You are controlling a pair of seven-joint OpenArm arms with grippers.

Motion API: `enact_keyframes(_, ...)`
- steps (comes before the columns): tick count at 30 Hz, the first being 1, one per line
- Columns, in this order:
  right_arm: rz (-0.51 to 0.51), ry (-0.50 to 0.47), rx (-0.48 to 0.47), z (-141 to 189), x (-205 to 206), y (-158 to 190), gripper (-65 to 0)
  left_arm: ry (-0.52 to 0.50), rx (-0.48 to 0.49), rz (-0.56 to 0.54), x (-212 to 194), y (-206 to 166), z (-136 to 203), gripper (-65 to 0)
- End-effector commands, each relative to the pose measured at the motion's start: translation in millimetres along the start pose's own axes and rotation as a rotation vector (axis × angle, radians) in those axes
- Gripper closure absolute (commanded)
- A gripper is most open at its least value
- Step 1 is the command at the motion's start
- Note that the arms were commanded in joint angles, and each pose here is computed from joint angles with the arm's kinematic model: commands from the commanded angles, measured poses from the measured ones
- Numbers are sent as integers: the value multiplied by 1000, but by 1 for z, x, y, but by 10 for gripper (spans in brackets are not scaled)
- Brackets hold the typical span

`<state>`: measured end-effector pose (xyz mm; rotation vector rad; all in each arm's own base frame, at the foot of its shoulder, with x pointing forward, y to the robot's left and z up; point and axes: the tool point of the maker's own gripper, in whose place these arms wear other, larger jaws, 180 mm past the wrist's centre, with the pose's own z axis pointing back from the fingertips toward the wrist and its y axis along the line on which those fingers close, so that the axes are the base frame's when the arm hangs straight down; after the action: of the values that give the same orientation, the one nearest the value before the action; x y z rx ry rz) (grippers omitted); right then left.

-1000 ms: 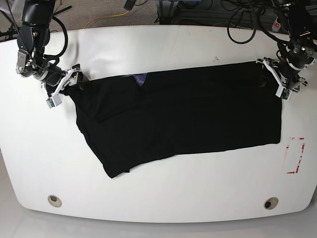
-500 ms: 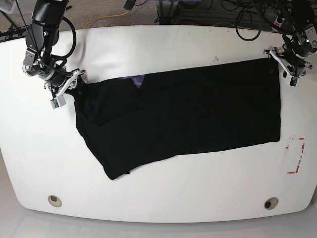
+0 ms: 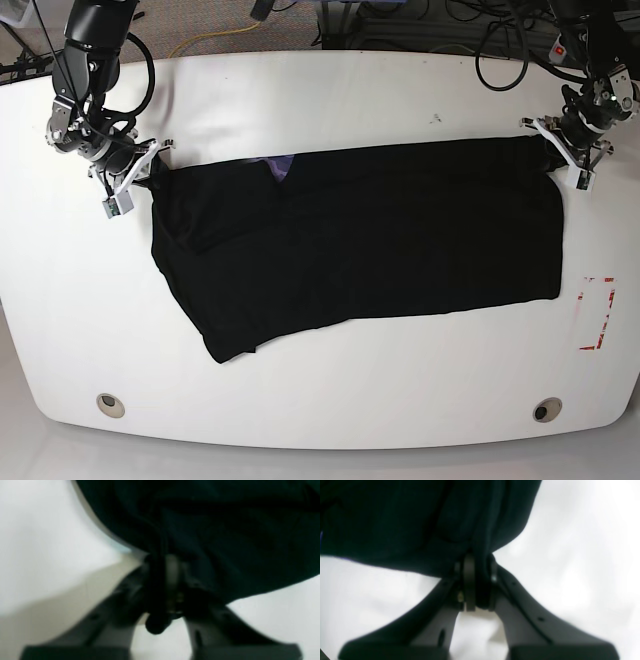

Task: Fold the T-shirt properly
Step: 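Drag the held shirt edge away from the hem with both grippers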

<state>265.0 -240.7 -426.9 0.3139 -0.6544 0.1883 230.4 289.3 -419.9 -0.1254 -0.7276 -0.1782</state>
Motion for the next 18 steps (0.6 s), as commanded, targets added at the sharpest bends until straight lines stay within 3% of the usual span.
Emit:
enact_keyframes(1, 68, 11, -25, 13, 2, 1, 0, 102, -12, -32, -23, -5, 0, -46)
enact_keyframes(5, 118, 12, -47, 31, -1, 7, 0, 92, -8, -71, -17, -8, 8, -46)
enact_keyframes(14, 83, 101, -167, 80, -37, -1, 0, 97, 30, -195, -2, 6, 31, -47)
enact_keyframes(18, 114, 148, -169, 94, -54, 10, 0, 159, 43, -215, -14, 12, 38, -47)
